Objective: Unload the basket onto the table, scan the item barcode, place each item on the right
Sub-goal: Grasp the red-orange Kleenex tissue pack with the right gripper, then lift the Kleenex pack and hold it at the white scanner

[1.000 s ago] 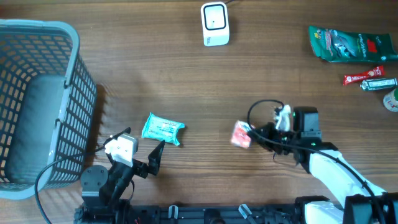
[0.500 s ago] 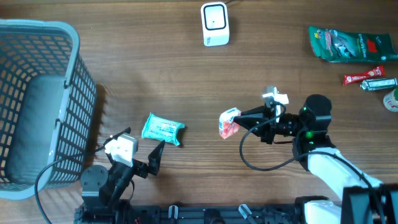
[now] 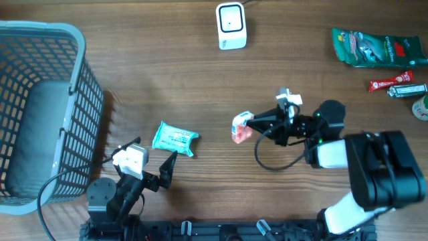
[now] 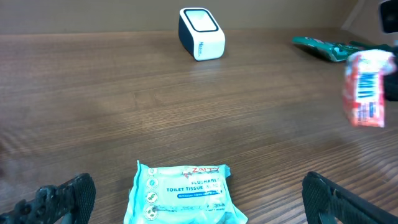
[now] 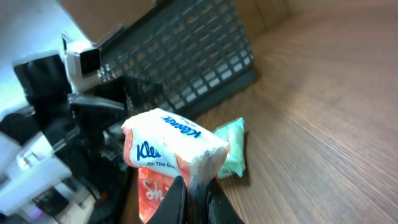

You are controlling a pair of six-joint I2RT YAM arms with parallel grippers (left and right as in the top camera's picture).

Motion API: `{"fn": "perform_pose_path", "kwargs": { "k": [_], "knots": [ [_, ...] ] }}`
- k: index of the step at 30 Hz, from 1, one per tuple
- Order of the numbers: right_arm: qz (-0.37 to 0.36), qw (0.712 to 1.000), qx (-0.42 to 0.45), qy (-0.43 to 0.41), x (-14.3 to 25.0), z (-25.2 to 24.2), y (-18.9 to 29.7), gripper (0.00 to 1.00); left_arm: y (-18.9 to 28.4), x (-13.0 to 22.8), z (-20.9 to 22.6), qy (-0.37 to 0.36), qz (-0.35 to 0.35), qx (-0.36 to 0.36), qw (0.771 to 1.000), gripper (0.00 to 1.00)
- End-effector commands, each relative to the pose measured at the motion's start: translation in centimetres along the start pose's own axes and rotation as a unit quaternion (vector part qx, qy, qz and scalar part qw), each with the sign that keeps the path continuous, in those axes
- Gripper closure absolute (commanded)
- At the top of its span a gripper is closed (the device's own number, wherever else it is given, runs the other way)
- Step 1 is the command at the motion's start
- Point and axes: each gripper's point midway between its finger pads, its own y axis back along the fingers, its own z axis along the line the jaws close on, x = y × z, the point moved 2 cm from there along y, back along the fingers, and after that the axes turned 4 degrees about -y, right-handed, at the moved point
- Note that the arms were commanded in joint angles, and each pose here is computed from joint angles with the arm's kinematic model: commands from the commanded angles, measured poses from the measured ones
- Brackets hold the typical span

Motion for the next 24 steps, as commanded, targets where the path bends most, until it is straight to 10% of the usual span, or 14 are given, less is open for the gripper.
{"fn": "perform_pose_path", "kwargs": {
  "k": [1,6,24],
  "knots": [
    [-0.003,0.982,0.004,-0.19,0.3,-1.5,-2.0,0.96,0.0,0.1,-0.1,0.005,-0.001,0.005,1.0,0.0],
    [0.058,0.941,-0.043,-0.33,2.4,0.8,-4.7,0.96,0.0,0.1,-0.1,0.005,-0.001,0.005,1.0,0.0],
    [0.155,0.929,-0.154,-0.3,3.2,8.7,-12.3,0.96,0.0,0.1,-0.1,0.005,-0.001,0.005,1.0,0.0]
  ]
}}
